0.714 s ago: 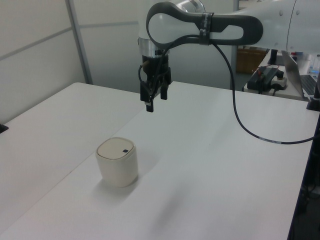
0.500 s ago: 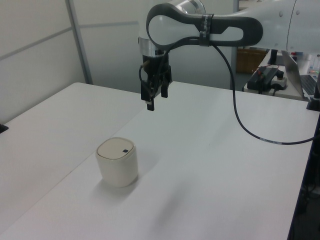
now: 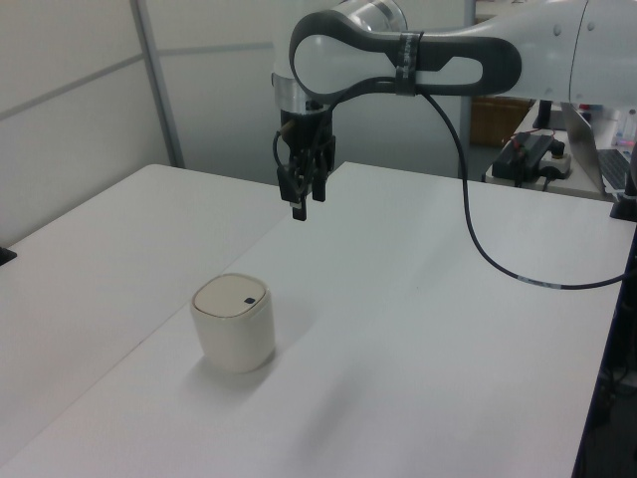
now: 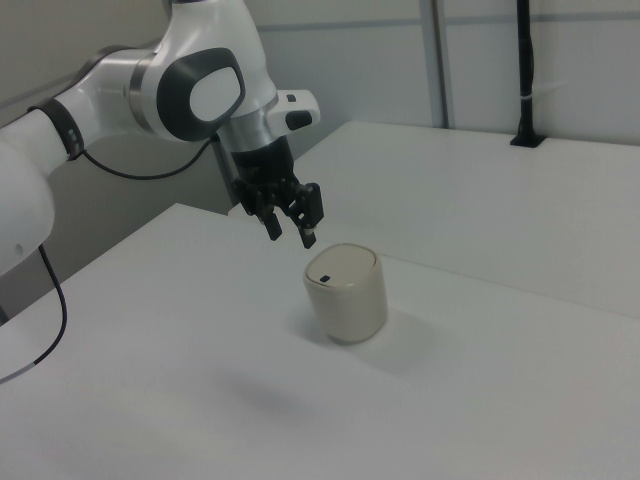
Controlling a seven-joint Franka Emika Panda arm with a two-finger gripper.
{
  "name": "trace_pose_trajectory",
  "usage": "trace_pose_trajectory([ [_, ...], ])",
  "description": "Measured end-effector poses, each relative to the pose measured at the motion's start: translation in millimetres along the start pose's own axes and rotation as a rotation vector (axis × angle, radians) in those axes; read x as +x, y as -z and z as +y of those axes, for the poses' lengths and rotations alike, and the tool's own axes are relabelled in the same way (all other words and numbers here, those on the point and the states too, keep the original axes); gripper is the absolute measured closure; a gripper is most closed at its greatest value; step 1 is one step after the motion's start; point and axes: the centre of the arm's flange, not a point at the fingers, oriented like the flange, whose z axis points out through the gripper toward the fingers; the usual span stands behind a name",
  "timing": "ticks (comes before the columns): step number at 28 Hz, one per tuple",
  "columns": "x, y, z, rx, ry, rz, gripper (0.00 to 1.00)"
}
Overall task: Open the trash can
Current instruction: 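Move the gripper toward the cream trash can's lid, then lower the gripper onto the lid's edge near the small hole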
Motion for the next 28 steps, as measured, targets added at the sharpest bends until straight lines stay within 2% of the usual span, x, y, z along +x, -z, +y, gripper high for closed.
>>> trace_pose_trajectory([
  [4,2.7,-5.5,-8.0,0.001,0.009,-0.003,0.47],
  [5,3.8,-7.7,-9.8,0.002,0.011,-0.003,0.54],
  [8,5.9,-11.9,-12.4,0.002,0.013,-0.005,0.62],
  [11,8.3,-18.0,-16.4,0.003,0.016,-0.010,0.76],
  [13,10.7,-20.8,-19.6,0.003,0.015,-0.004,0.81],
  [14,12.4,-22.0,-21.1,0.003,0.012,0.003,0.88],
  [17,18.3,-28.7,-25.0,0.004,0.010,0.020,0.99],
  [22,30.5,-44.8,-27.8,0.006,0.011,0.052,0.99],
  [28,48.0,-82.2,-46.6,0.000,0.020,0.072,0.99],
])
